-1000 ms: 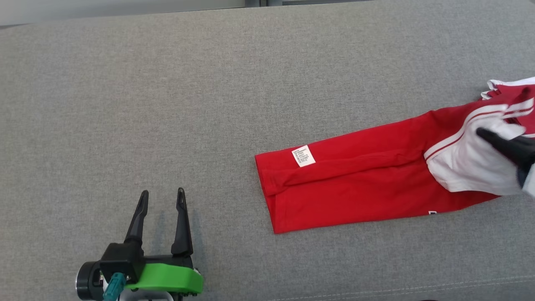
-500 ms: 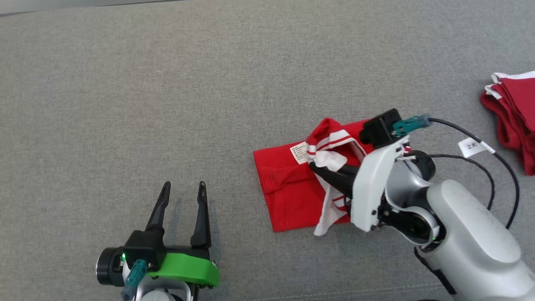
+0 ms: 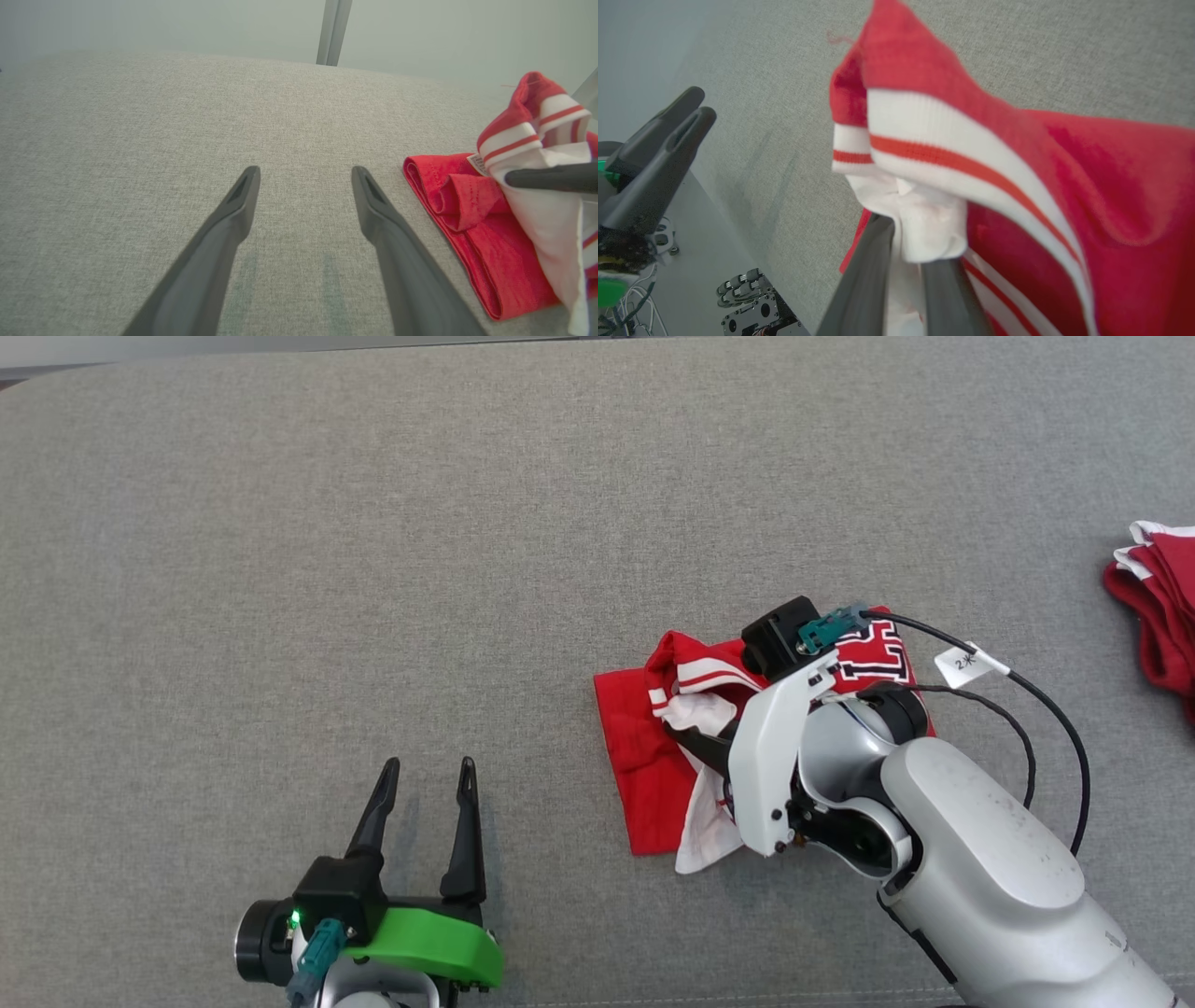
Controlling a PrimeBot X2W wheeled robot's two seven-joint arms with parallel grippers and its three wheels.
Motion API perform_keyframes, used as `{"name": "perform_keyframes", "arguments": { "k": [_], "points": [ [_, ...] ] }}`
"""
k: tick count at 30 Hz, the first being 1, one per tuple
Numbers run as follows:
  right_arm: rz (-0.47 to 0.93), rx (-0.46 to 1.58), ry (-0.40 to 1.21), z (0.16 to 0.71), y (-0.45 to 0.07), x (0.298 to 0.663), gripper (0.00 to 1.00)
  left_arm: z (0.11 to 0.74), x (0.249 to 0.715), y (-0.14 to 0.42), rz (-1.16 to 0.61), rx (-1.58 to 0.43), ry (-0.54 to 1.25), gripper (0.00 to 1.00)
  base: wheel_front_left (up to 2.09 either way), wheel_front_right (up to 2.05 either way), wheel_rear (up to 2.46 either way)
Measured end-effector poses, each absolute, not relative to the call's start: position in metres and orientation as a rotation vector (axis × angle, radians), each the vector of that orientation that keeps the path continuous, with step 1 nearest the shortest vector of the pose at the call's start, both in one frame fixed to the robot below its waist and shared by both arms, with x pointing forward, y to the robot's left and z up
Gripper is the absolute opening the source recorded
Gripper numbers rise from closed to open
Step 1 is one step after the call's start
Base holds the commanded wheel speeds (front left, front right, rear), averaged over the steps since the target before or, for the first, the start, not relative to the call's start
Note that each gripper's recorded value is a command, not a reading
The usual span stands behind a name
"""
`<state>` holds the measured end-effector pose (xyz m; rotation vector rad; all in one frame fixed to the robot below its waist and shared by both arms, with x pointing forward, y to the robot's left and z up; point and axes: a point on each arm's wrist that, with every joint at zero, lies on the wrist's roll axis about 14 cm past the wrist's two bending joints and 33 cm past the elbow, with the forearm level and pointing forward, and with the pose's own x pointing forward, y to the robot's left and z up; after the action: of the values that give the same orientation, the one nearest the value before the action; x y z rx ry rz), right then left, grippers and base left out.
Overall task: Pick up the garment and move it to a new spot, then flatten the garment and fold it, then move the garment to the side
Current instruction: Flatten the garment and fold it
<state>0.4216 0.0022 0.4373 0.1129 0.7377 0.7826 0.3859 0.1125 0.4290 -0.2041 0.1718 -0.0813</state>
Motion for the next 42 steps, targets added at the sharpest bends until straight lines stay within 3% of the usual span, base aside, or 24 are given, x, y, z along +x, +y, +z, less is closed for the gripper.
{"name": "perform_keyframes", "arguments": {
  "k": [2,3,4,5,6,13,18,31,36,42],
  "points": [
    [0.772,0.120,0.732,0.437,0.002,0.424,0.08,0.429,0.385,0.113,-0.079,-0.206,0.173,1.00,0.00,0.00,0.00],
    [0.769,0.125,0.724,0.438,0.003,0.426,0.18,0.429,0.384,0.113,-0.078,-0.206,0.173,1.00,0.00,0.00,0.00],
    [0.765,0.137,0.709,0.440,0.004,0.428,0.40,0.429,0.384,0.113,-0.078,-0.206,0.174,1.00,0.00,0.00,0.00],
    [0.762,0.150,0.695,0.443,0.005,0.429,0.83,0.429,0.384,0.113,-0.078,-0.207,0.174,1.00,0.00,0.00,0.00],
    [0.765,0.166,0.681,0.446,0.008,0.430,1.00,0.429,0.383,0.113,-0.078,-0.208,0.175,1.00,0.00,0.00,0.00],
    [0.800,0.335,0.546,0.486,0.017,0.421,1.00,0.432,0.378,0.117,-0.065,-0.207,0.166,1.00,0.00,0.00,0.00],
    [0.747,0.384,0.366,0.527,-0.017,0.426,1.00,0.434,0.372,0.120,-0.053,-0.214,0.165,1.00,0.00,0.00,0.00],
    [0.397,0.031,-0.047,0.564,-0.158,0.425,1.00,0.450,0.364,0.117,-0.055,-0.235,0.120,1.00,0.00,0.00,0.00],
    [0.309,-0.094,-0.099,0.545,-0.192,0.408,1.00,0.456,0.361,0.122,-0.052,-0.209,0.097,1.00,0.00,0.00,0.00],
    [0.194,-0.112,-0.044,0.511,-0.221,0.387,1.00,0.463,0.359,0.131,-0.056,-0.168,0.070,1.00,0.00,0.00,0.00]
  ]
}}
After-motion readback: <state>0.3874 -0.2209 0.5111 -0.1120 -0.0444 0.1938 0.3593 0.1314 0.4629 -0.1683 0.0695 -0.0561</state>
